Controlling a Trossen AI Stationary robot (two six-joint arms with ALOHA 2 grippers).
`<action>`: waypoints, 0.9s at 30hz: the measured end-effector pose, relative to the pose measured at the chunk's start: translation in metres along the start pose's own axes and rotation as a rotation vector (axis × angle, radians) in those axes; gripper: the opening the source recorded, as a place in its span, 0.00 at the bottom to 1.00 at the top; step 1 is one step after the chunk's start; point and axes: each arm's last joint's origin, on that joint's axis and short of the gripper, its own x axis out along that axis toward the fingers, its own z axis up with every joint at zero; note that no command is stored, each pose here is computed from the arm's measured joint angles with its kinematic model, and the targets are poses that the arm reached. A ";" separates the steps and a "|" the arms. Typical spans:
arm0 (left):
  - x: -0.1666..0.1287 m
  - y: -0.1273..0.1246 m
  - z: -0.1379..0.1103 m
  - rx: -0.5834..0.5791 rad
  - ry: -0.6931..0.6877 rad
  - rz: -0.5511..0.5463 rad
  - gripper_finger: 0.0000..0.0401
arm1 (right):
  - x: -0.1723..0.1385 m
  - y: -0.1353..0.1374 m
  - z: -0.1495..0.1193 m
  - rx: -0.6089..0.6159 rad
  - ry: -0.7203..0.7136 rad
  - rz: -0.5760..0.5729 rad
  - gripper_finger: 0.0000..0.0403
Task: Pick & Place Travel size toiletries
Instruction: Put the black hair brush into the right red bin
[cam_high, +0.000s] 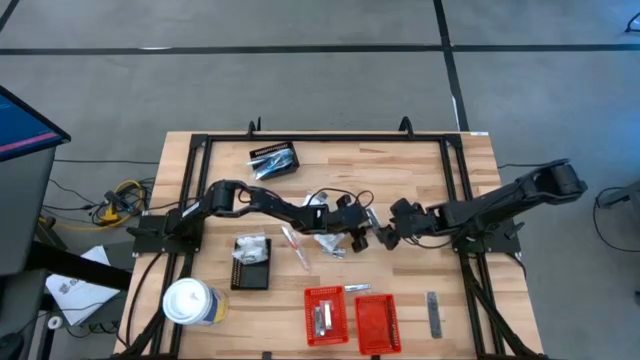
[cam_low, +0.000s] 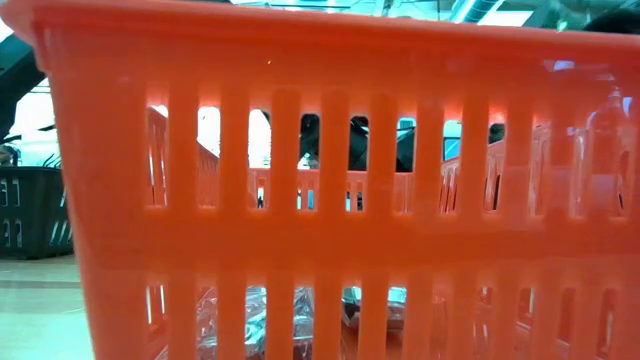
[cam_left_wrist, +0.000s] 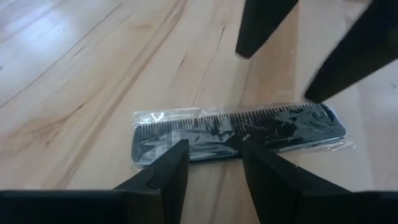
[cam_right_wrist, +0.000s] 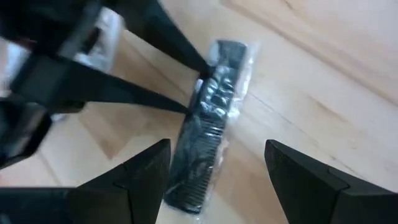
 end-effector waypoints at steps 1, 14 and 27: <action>0.000 0.000 -0.001 0.001 0.001 -0.001 0.36 | 0.003 -0.001 0.000 0.011 0.010 -0.009 0.63; -0.003 0.002 -0.017 -0.001 0.024 -0.006 0.36 | 0.018 -0.005 0.016 0.083 0.040 0.066 0.63; -0.003 0.002 -0.018 -0.001 0.019 -0.008 0.36 | 0.041 -0.003 0.015 0.086 0.097 0.122 0.63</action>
